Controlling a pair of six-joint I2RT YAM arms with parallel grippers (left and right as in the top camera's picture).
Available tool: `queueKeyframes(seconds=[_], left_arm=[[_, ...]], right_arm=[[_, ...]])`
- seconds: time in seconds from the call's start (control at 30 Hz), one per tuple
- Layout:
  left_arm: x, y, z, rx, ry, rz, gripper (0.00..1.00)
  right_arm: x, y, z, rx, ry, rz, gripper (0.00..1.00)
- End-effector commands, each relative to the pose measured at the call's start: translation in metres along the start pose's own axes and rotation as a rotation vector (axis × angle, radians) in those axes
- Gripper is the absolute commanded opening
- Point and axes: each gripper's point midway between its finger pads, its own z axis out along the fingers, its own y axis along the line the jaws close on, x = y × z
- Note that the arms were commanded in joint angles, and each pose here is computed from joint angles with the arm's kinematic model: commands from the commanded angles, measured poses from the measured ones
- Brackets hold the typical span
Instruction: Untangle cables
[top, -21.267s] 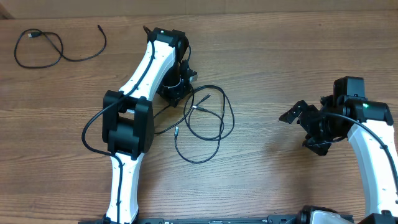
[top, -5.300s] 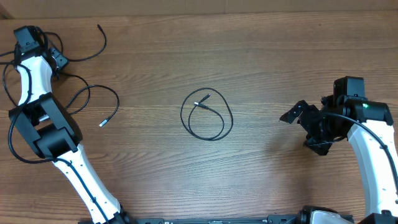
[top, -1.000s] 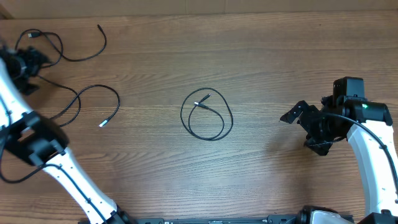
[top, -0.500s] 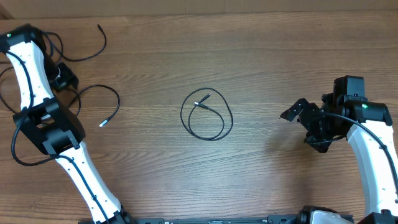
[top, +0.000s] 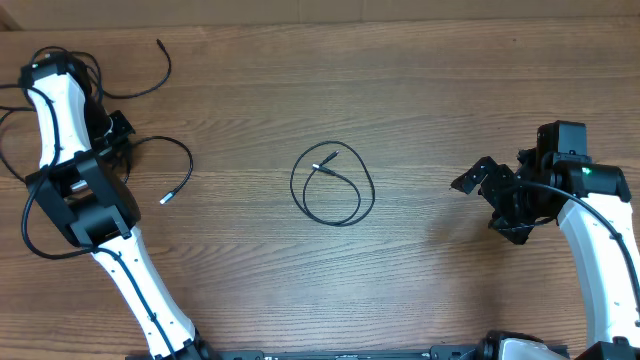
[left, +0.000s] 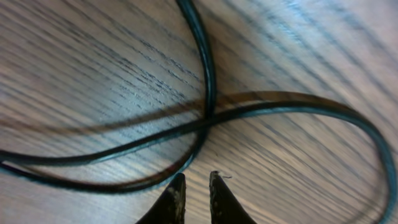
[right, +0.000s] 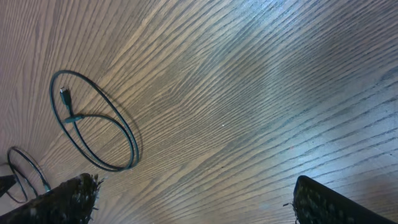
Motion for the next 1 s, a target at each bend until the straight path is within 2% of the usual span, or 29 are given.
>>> queueKeyframes(seconds=[0.0,0.4,0.63,0.77,0.97], left_arm=[[0.005,0.005,0.017,-0.042,0.027,0.013,0.04],[-0.005,0.006,0.039,-0.032,-0.004,0.013,0.04],[-0.020,-0.012,0.042,0.036,-0.069,0.061,0.04],[-0.031,-0.014,0.026,0.056,-0.113,0.059,0.04],[-0.046,-0.048,-0.032,0.251,-0.200,0.082,0.04]], right_arm=[[-0.002,-0.002,0.001,0.008,-0.008,-0.002,1.00],[-0.001,-0.003,0.001,0.010,-0.006,-0.001,1.00],[0.000,-0.003,0.001,0.011,-0.002,0.001,1.00],[0.001,-0.004,0.001,0.015,0.003,0.003,1.00],[0.001,-0.004,0.001,0.016,0.004,0.004,1.00]])
